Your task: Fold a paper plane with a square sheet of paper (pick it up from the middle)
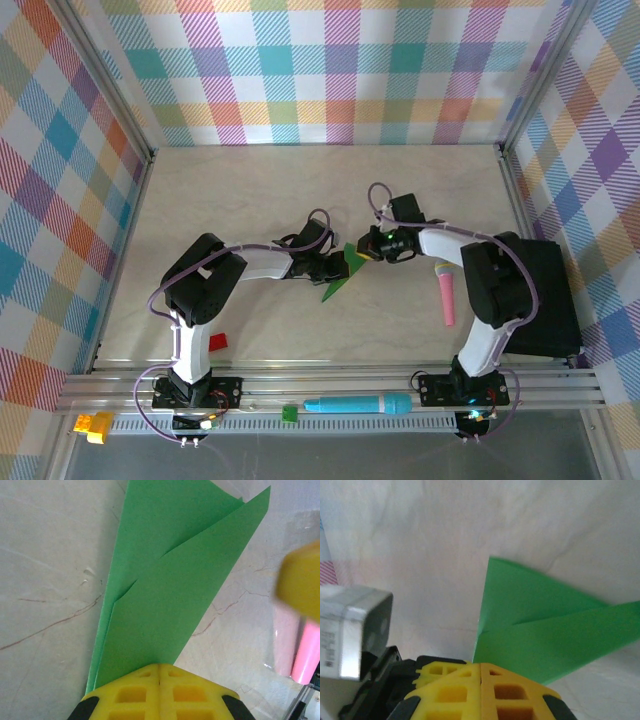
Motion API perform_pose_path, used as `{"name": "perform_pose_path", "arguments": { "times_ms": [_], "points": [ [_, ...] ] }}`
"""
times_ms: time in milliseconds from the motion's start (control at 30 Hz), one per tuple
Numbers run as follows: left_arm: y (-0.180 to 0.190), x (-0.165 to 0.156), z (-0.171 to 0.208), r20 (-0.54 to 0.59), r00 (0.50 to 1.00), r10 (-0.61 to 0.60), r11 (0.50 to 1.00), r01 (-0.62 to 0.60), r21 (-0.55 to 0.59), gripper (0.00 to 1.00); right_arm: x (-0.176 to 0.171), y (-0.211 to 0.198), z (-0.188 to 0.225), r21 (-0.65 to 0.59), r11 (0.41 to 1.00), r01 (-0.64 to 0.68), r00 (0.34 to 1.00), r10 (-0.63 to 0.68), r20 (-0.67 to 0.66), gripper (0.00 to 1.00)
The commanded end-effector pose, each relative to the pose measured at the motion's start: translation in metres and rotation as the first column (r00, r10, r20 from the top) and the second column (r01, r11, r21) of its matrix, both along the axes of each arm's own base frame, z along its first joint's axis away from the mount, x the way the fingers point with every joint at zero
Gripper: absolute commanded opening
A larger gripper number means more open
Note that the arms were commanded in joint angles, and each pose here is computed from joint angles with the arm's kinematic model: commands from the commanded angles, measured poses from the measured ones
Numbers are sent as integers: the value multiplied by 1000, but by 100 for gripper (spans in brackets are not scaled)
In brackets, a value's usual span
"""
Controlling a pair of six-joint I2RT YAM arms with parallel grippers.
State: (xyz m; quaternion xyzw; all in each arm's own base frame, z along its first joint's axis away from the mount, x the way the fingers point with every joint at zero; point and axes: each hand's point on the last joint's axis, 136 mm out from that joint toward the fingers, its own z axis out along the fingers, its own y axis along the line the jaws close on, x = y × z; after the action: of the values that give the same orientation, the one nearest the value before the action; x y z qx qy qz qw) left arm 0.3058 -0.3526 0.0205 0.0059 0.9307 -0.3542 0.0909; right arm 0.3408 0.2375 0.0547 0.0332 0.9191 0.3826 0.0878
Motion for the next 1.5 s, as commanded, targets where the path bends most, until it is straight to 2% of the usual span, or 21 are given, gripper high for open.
{"name": "perform_pose_path", "arguments": {
  "times_ms": [0, 167, 300, 500, 833, 1000, 1233, 1467],
  "points": [
    [29, -32, -43, -164, 986, 31, 989, -6, 146, 0, -12, 8, -19, 4, 1000, -22, 996, 22, -82, 1],
    [21, -27, -28, -145, 989, 25, 995, -11, 97, 0, -17, -2, -43, -76, 997, -12, 993, 2, -121, 0],
    [7, -19, -1, -90, 996, -5, 1000, 6, 14, 0, -18, -12, -58, -150, 989, -15, 990, -6, -139, 0],
    [-8, -9, 21, -37, 998, -41, 997, 39, -67, 2, -22, -14, -68, -169, 985, -38, 987, 10, -161, 0],
    [-8, -4, -1, -71, 997, -34, 999, 32, -23, 3, -24, -16, -73, -188, 981, -52, 984, 18, -178, 0],
    [4, -10, -15, -98, 995, -30, 998, 35, 53, 1, -26, -23, -81, -232, 972, -49, 980, 1, -201, 0],
    [27, -47, -31, -195, 979, -66, 990, 89, 111, 0, -32, -42, -96, -358, 933, -26, 961, -75, -266, 0],
    [41, -73, -35, -247, 967, -62, 990, 91, 106, 0, -31, -48, -101, -392, 920, -22, 956, -95, -277, 0]
  ]
}}
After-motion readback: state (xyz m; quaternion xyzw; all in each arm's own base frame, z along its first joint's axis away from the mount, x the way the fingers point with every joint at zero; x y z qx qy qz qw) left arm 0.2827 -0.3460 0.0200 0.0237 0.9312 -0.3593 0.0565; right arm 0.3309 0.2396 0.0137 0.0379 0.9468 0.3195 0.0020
